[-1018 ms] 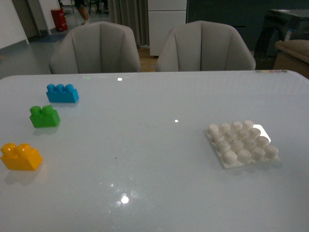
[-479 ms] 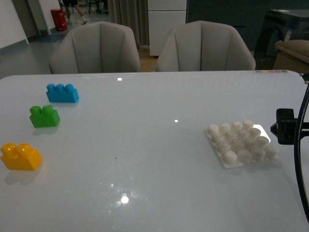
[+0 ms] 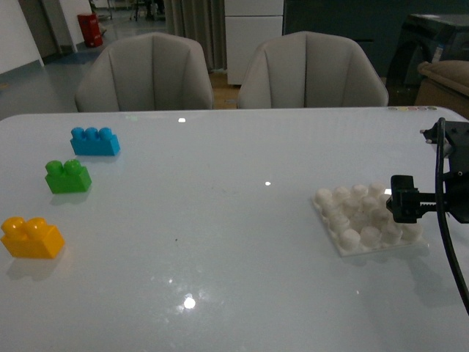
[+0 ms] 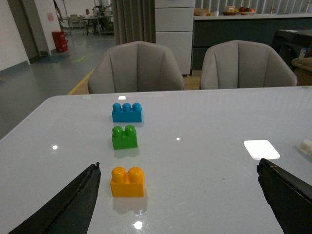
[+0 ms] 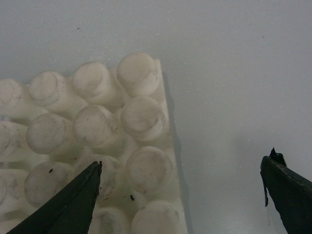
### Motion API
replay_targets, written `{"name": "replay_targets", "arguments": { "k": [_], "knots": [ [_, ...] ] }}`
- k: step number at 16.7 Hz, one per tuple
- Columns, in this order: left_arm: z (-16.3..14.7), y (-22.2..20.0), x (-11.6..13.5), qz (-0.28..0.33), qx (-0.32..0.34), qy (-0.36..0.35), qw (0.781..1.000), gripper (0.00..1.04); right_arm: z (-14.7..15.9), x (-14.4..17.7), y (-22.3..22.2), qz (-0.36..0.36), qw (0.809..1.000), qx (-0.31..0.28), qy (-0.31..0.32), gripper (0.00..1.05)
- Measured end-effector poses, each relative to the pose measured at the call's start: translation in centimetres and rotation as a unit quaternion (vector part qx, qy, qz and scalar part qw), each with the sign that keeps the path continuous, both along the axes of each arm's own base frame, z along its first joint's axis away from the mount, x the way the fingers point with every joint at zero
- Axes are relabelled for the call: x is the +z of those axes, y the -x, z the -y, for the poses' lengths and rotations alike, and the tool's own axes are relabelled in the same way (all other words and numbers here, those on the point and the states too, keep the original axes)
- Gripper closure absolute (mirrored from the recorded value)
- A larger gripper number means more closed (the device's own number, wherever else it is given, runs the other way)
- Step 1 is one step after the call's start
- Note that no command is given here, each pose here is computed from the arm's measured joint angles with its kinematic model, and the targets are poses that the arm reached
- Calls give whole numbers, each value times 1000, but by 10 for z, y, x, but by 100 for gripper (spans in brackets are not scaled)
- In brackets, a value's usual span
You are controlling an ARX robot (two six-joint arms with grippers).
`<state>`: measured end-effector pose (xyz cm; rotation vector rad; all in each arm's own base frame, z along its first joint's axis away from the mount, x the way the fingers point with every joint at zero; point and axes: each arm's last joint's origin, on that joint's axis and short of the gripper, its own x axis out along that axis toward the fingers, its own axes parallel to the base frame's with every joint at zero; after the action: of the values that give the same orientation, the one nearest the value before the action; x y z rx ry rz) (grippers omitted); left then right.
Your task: Insert yellow block into base center
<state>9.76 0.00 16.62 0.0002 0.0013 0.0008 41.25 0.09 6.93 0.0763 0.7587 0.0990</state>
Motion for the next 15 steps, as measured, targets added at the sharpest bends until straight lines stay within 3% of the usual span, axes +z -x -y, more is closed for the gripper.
{"name": "replay_targets", "arguments": {
  "k": [11,15],
  "knots": [
    [0,0,0,0,0,0,1000,7,-23,-16,-13,-23,999,-1,-42,6],
    [0,0,0,0,0,0,1000,7,-49,-17,-10,-34,998,18,-54,6]
  ]
}}
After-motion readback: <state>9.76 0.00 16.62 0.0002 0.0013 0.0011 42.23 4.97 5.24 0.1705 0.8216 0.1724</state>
